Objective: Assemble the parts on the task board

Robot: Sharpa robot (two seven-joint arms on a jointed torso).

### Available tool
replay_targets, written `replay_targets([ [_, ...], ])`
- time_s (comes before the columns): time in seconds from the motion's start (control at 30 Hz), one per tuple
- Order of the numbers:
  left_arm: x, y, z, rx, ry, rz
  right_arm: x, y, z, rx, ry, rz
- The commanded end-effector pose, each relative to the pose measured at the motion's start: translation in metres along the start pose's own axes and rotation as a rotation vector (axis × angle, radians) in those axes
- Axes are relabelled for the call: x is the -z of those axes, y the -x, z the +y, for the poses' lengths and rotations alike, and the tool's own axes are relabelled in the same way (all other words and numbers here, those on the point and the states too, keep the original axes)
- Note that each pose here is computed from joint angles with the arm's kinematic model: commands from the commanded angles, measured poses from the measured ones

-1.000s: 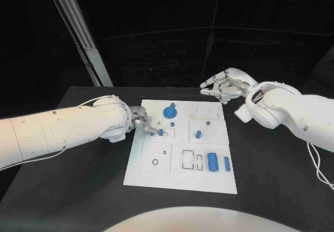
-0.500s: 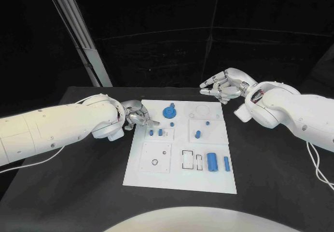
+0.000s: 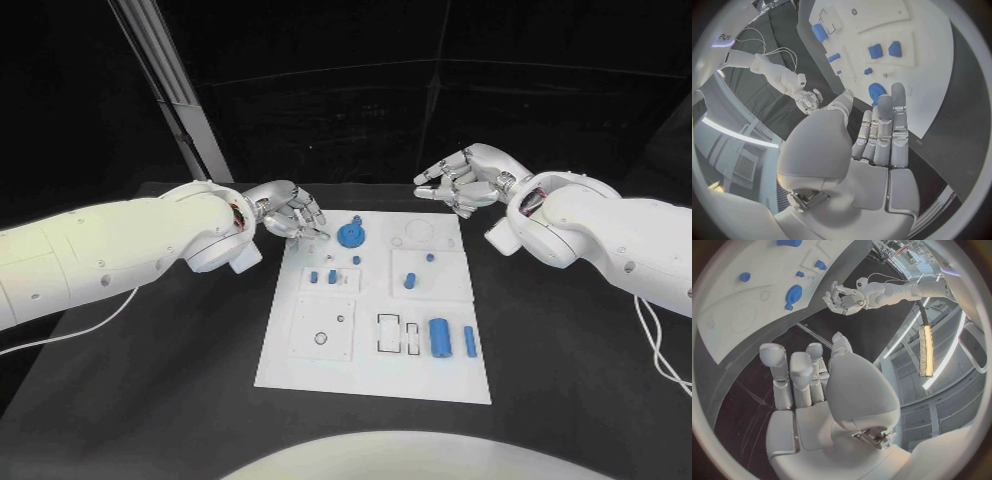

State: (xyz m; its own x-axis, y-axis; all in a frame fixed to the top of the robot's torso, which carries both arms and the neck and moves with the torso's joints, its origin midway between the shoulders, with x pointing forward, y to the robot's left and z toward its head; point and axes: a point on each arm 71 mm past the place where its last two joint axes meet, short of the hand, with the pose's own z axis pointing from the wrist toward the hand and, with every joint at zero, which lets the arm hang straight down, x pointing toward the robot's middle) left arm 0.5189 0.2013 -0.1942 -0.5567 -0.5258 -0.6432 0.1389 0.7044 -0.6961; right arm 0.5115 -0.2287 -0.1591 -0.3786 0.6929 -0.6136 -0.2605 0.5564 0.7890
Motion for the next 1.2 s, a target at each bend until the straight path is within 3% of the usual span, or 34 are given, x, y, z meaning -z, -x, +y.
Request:
replay_targets([
  [0.03, -0.0063, 0.0047, -0.0146, -0.124, -0.169, 0.006, -0.001, 0.0, 0.002, 0.005, 0.013, 0.002],
  [0.23, -0.0177, 0.0081, -0.0283, -0.285, -0.271, -0.013, -0.002, -0.002, 0.004, 0.005, 0.019, 0.004],
  [0.57, -0.0355, -0.0098, -0.0446, -0.495, -0.304, 0.062, -0.002, -0.003, 0.005, 0.005, 0.029, -0.004],
  [0.9, -0.0486, -0.0275, -0.0518, -0.607, -0.301, 0.067, -0.003, -0.001, 0.007, 0.008, 0.046, -0.043],
  [1.2, -0.0548, -0.0445, -0.0563, -0.634, -0.317, 0.094, -0.004, -0.001, 0.009, 0.008, 0.055, -0.064],
])
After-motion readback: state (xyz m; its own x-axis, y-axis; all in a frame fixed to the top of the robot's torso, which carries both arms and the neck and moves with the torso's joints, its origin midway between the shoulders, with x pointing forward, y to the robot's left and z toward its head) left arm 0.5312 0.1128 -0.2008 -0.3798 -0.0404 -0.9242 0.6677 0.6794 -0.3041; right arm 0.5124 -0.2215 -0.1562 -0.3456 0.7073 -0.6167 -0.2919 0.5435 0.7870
